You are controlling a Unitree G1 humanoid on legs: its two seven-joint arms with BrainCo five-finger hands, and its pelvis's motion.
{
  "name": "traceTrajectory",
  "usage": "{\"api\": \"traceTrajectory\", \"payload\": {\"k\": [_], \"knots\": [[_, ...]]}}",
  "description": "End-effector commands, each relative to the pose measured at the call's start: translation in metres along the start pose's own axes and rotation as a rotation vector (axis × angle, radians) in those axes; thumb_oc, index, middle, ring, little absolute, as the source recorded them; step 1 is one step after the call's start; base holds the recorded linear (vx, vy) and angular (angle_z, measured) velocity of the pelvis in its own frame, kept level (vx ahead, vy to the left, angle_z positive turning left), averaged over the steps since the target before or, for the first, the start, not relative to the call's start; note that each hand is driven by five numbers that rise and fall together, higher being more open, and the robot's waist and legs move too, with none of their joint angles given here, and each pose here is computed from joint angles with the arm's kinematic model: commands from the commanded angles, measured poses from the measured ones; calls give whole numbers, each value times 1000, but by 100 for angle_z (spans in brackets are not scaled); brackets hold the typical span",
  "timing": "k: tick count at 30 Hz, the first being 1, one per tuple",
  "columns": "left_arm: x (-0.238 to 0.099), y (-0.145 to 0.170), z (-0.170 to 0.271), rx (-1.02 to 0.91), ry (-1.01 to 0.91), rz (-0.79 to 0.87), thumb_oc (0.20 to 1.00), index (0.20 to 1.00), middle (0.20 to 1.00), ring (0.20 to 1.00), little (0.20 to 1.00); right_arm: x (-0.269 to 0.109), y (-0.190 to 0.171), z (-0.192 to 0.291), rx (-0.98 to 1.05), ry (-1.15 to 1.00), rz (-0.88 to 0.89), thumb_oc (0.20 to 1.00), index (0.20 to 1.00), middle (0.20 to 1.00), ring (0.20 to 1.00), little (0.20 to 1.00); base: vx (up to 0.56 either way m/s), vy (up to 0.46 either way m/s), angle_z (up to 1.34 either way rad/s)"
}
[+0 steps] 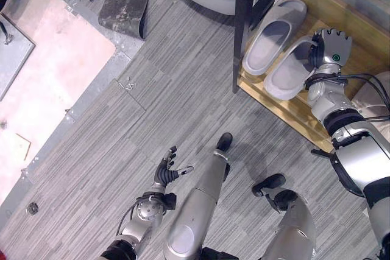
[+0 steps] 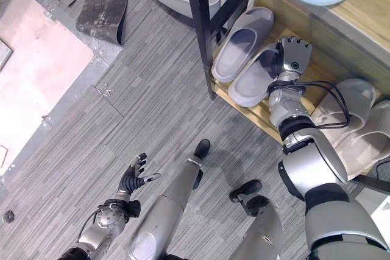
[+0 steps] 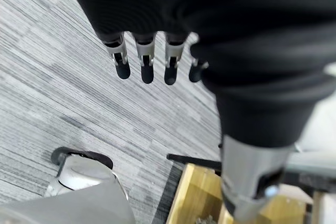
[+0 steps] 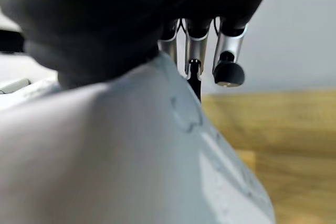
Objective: Arrange the slippers neatly on the shoe rack.
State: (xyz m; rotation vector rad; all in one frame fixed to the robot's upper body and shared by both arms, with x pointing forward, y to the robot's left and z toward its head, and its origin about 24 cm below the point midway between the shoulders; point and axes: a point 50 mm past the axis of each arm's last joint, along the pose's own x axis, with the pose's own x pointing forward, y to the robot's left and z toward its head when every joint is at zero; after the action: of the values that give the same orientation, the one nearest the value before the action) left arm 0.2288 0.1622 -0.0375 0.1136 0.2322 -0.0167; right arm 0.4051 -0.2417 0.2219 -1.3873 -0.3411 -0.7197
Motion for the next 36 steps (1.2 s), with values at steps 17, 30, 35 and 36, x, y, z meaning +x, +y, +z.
{"api": "traceTrajectory", "payload": {"k": [17, 30, 35, 36], "knots": [[13, -6, 1, -1, -4, -2, 1000, 1000, 1000, 1000, 1000, 25, -38, -4, 82, 26, -163, 1000, 1000, 1000, 1000, 1000, 9, -2, 1], [19, -20, -6, 30, 55, -5, 1000, 1000, 1000, 1000, 1000, -35, 18, 25, 1258, 574, -112, 1000, 1000, 1000, 1000, 1000, -10, -3, -8], [19, -18, -10, 40, 75, 8, 1000, 1000, 1000, 1000, 1000, -47, 37, 7, 1364, 765, -88, 1000, 1000, 1000, 1000, 1000, 0, 0, 0], [19, -17, -10, 38, 76, 11, 1000, 1000, 1000, 1000, 1000, -49, 40, 6, 1371, 787, -76, 1000, 1000, 1000, 1000, 1000, 0, 0, 0]]}}
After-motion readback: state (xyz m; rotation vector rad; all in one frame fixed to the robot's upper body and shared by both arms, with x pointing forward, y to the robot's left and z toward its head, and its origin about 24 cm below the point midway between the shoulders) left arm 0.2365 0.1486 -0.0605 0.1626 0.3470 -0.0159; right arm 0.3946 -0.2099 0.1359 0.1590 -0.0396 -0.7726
